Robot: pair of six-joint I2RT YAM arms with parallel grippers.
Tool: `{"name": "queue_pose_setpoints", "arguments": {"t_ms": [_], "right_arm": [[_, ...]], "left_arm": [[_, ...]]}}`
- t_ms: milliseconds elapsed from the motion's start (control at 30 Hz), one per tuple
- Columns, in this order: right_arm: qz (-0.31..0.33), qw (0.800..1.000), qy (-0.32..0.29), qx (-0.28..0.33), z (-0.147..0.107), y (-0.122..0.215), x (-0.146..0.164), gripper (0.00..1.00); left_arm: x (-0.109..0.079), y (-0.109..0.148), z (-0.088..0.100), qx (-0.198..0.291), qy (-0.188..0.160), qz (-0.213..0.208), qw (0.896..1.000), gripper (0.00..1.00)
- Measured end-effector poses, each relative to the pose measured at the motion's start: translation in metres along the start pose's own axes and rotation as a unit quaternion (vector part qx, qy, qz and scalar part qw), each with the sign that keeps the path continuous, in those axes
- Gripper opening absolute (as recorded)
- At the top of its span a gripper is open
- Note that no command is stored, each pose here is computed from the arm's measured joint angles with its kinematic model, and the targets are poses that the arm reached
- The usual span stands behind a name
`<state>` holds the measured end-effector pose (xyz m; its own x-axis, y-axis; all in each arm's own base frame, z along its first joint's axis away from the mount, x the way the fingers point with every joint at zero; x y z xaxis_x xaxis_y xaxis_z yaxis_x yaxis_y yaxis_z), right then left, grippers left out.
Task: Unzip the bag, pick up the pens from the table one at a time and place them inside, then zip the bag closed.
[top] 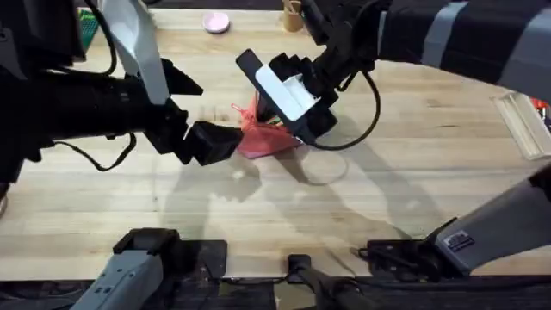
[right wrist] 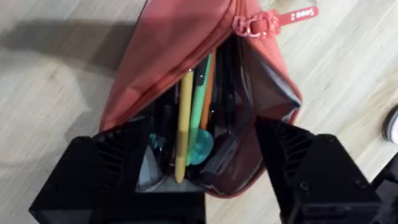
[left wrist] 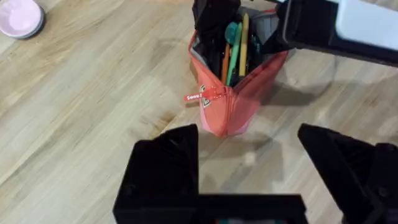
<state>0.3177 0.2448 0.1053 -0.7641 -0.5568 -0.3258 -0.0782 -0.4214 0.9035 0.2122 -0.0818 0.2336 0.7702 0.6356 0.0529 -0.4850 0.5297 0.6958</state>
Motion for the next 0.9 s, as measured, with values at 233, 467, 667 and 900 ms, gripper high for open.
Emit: {"name": "queue_pose_setpoints", "arguments": {"t_ms": [233,467,667,900], "right_arm": [[0.000,1.000,-0.001,0.000,0.000,0.000,0.000,0.996],[-0.009,0.999,-0.046,-0.003,-0.003,0.011,-0.001,0.996],[-0.023,0.997,-0.077,-0.007,0.001,0.039,0.003,0.996],[-0.049,0.994,-0.097,-0.006,0.004,0.071,0.005,0.996]], "left_arm": [[0.000,0.000,0.000,0.000,0.000,0.000,1.000,0.995],[0.000,0.000,0.000,0.000,0.000,0.000,1.000,0.994],[0.000,0.000,0.000,0.000,0.000,0.000,1.000,0.995],[0.000,0.000,0.000,0.000,0.000,0.000,1.000,0.995]]}}
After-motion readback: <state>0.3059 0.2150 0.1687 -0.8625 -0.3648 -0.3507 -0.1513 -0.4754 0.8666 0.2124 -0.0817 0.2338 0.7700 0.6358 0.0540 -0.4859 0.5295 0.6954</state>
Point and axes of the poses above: each hand's point on the last joint's axis, 136 mm out from that joint toward the fingers, its own y axis back along the fingers, its own x axis along the line the jaws close on, z = x × y, the point moved 2 cm from there along y, back along the fingers, and after that the axes turned 5 degrees about -y, right-handed, at the moved point
